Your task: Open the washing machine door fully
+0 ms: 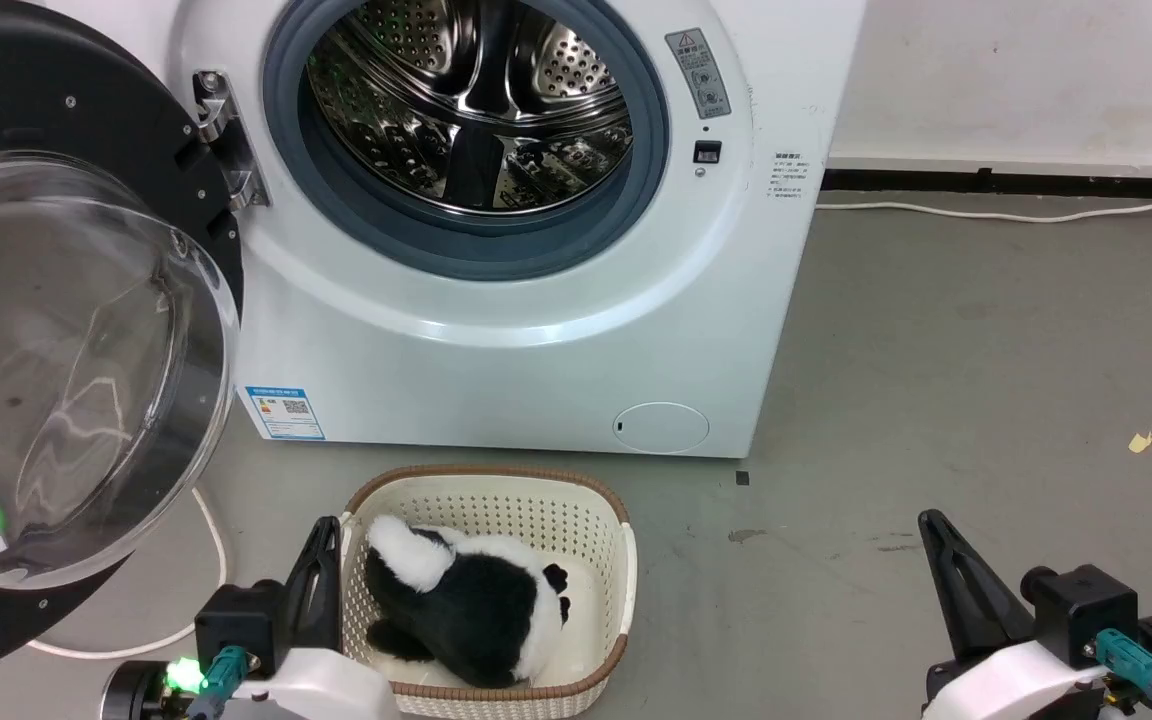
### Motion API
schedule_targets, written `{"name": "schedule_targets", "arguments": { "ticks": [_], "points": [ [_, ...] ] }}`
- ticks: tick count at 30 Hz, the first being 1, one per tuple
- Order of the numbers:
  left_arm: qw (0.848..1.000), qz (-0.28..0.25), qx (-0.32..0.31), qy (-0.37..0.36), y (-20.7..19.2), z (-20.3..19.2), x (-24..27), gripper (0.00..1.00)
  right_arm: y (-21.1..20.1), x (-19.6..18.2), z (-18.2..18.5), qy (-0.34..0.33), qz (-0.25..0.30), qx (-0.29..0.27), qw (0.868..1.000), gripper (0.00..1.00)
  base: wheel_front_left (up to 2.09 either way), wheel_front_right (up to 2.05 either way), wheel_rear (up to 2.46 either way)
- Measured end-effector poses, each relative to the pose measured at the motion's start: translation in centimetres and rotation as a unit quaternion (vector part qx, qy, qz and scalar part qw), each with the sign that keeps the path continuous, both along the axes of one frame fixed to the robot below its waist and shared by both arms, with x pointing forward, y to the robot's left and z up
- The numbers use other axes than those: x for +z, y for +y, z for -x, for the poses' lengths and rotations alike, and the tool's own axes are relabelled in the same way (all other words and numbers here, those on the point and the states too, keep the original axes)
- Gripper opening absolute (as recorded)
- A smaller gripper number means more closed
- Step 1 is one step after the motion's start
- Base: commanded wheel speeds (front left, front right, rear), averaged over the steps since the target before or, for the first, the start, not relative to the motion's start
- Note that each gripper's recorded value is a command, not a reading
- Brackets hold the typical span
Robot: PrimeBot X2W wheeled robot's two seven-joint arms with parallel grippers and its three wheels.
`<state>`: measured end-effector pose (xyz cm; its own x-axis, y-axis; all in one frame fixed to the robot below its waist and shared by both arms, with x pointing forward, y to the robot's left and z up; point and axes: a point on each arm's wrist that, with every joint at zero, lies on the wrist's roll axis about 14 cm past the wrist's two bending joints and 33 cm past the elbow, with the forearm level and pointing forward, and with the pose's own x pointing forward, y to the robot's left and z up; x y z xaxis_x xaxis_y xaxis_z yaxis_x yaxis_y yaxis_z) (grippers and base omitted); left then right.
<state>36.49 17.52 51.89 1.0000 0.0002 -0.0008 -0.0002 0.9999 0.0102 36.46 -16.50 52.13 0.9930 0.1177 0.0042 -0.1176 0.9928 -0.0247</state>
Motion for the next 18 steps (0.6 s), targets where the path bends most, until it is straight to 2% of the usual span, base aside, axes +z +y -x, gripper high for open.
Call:
{"name": "schedule_targets", "arguments": {
  "ticks": [18],
  "points": [
    [1.0,-0.012,-0.001,0.007,0.13,-0.38,0.25,0.0,0.31,0.15,-0.41,0.008,0.009,0.004,1.0,0.0,0.0,0.0,0.0]
  ]
}}
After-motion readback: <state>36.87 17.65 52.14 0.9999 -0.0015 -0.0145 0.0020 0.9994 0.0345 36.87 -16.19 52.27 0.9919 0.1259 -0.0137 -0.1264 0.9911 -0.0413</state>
